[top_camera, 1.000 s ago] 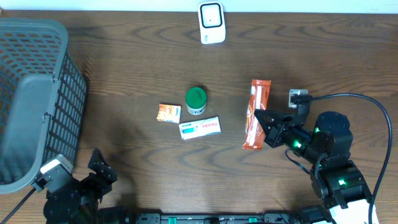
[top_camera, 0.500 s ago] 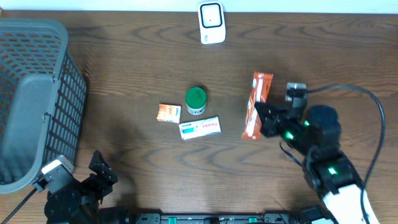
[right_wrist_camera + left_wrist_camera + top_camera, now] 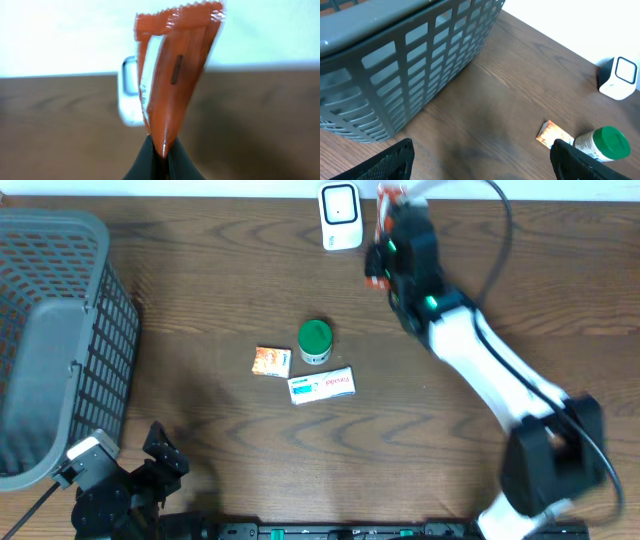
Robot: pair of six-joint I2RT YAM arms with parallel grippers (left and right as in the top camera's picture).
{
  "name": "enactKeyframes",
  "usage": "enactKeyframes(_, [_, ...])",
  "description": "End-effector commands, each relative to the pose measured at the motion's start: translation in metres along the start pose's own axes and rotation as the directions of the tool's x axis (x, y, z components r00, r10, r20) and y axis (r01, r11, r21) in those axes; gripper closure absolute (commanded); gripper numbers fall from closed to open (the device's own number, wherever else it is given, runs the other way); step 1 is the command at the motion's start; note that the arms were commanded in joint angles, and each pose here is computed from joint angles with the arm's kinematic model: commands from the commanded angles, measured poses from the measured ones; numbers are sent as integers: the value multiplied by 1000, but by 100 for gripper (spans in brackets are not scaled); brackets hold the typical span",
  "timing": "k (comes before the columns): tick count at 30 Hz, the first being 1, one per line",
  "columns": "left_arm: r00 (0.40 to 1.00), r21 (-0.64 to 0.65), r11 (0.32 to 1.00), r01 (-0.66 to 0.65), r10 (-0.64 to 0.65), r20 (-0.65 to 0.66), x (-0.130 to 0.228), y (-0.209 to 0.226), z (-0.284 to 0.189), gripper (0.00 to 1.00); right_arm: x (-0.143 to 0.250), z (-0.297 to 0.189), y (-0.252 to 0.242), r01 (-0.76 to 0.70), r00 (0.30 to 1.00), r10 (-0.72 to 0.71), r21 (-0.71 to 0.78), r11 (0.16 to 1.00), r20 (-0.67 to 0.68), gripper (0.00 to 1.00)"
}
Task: Scan the item barcode
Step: 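Carry the chocolate bar up to the white scanner and present it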
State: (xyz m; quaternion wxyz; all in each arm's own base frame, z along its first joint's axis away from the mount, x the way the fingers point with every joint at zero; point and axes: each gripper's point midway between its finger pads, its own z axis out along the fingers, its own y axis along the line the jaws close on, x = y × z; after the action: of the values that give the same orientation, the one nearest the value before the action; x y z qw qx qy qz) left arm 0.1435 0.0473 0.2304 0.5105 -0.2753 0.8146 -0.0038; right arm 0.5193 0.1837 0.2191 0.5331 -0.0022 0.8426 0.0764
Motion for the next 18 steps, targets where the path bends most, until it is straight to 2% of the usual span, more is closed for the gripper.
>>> enactKeyframes(1, [1000,-13,1000,10,-10,3,0,2,0,13,-47,34,-3,246,959,-271,220,944,89,99])
enactKeyframes(6, [1000,-13,1000,10,-10,2,0,2,0,13,-59,78,-1,355,896,-430,403,844,110,99])
enactKeyframes(13, [1000,-13,1000,10,-10,2,0,2,0,13,-55,121,22,408,805,-553,477,779,214,99])
enactKeyframes(18, [1000,-13,1000,10,-10,3,0,2,0,13,-46,147,42,473,735,-630,475,742,251,99])
